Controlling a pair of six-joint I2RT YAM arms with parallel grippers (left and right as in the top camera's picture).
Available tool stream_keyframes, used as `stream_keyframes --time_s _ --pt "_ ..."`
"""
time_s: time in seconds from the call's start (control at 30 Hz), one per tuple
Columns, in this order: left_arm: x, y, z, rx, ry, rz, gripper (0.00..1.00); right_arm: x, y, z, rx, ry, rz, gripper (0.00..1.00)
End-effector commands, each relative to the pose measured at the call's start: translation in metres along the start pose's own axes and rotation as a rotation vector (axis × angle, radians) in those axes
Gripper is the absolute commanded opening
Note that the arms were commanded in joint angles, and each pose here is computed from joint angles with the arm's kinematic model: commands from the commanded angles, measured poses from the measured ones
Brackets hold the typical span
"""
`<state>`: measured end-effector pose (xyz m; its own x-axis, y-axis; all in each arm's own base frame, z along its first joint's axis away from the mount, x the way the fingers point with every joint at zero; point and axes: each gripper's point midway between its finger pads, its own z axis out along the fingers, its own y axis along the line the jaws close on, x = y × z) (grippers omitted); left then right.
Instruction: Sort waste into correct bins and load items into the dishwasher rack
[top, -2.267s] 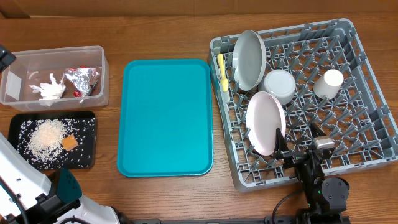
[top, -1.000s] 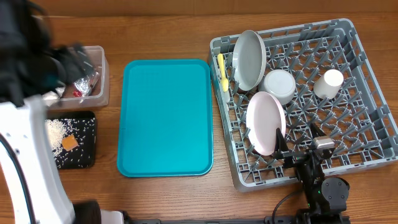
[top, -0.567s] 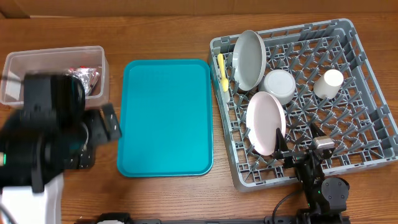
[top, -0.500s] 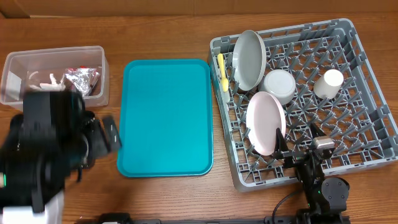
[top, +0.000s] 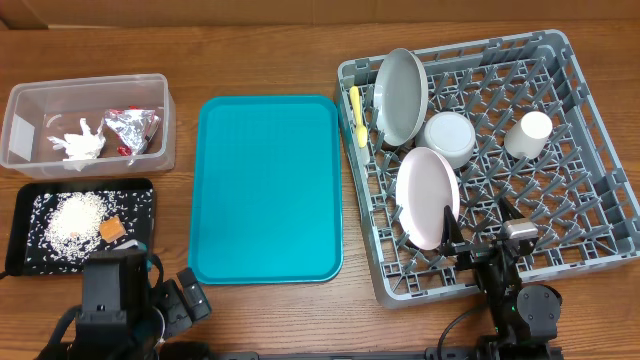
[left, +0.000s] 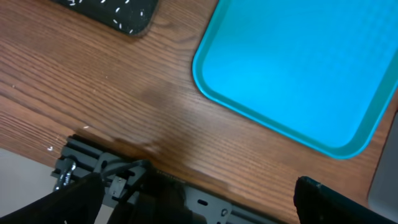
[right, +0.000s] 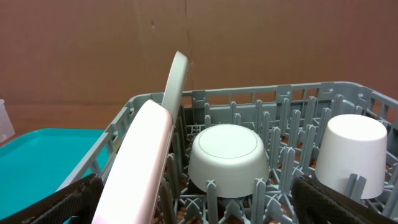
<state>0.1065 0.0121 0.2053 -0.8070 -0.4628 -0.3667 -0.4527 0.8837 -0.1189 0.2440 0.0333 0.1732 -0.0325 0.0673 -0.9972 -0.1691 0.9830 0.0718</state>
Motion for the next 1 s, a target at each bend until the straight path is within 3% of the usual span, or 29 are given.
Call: stream_keyframes --time_s 0.0,0.13,0.23,0.33,0.43,0.7,0.97 --pt "-0.008 0.001 -0.006 0.018 -0.076 -0.061 1.0 0.001 -0.003 0.0 0.016 -0.006 -0.004 1.0" --pt "-0.062 -0.038 -0.024 0.211 -0.336 0.005 1.0 0.001 -0.003 0.0 0.016 -0.006 -0.004 1.0" --pt "-0.095 -0.082 -0.047 0.391 -0.557 0.271 1.0 0.001 -0.003 0.0 0.016 -0.006 -0.004 1.0" --pt "-0.098 -0.121 -0.059 0.535 -0.742 0.611 1.0 0.001 -0.003 0.0 0.016 -0.006 -0.004 1.0" --pt "-0.092 -0.135 -0.054 0.599 -0.864 0.741 1.0 0.001 -0.003 0.0 0.016 -0.006 -0.004 1.0" --pt "-0.087 -0.13 -0.013 0.593 -1.073 0.725 1.0 0.001 -0.003 0.0 0.016 -0.006 -0.004 1.0" --pt "-0.103 -0.088 0.039 0.52 -1.057 0.265 1.0 0.001 -0.003 0.0 0.016 -0.006 -0.004 1.0"
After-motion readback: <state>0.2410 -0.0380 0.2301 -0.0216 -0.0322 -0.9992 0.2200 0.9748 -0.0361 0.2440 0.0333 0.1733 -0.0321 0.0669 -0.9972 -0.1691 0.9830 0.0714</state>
